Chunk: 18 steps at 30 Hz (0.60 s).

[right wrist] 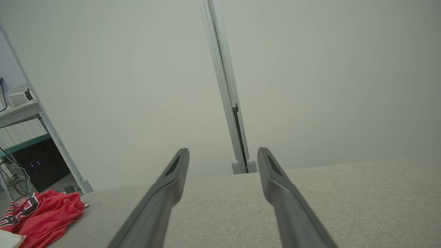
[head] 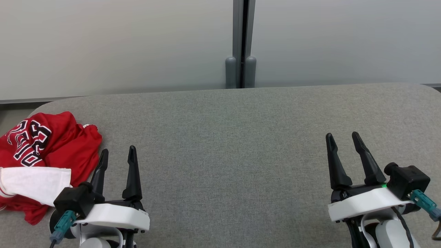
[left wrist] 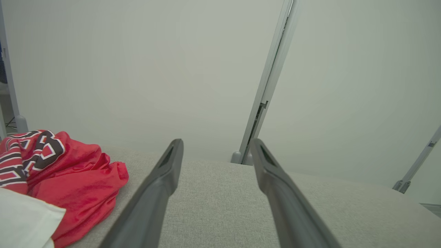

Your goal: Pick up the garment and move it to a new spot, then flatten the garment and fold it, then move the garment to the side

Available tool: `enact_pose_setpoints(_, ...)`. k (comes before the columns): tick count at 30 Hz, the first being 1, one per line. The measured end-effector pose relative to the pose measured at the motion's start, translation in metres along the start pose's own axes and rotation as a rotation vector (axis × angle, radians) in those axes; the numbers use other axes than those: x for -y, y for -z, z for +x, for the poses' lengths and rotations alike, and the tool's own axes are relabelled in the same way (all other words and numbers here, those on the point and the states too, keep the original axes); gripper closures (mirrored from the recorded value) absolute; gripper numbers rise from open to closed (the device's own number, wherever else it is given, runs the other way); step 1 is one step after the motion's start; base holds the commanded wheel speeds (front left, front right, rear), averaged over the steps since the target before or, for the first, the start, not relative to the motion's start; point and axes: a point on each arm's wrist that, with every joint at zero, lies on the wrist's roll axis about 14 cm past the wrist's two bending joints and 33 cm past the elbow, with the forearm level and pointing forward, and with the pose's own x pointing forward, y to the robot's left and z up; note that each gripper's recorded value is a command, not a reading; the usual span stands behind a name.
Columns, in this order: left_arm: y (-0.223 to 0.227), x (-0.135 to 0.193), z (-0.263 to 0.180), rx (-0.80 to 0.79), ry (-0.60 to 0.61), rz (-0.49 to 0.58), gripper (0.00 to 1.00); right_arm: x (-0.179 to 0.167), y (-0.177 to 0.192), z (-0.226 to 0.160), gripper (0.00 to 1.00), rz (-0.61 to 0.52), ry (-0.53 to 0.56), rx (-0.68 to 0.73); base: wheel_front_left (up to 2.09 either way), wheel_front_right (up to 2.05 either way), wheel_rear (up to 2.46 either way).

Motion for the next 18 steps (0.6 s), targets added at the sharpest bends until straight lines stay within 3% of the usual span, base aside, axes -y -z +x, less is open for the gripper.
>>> enact_pose_setpoints(18,-0.0082,0.0094,-0.0004,0.049,0.036,0.113,0.00,-0.0096,-0.0042,0.0006,0.00,-0.115,-0.045,0.023,0.00,0.00,0.00)
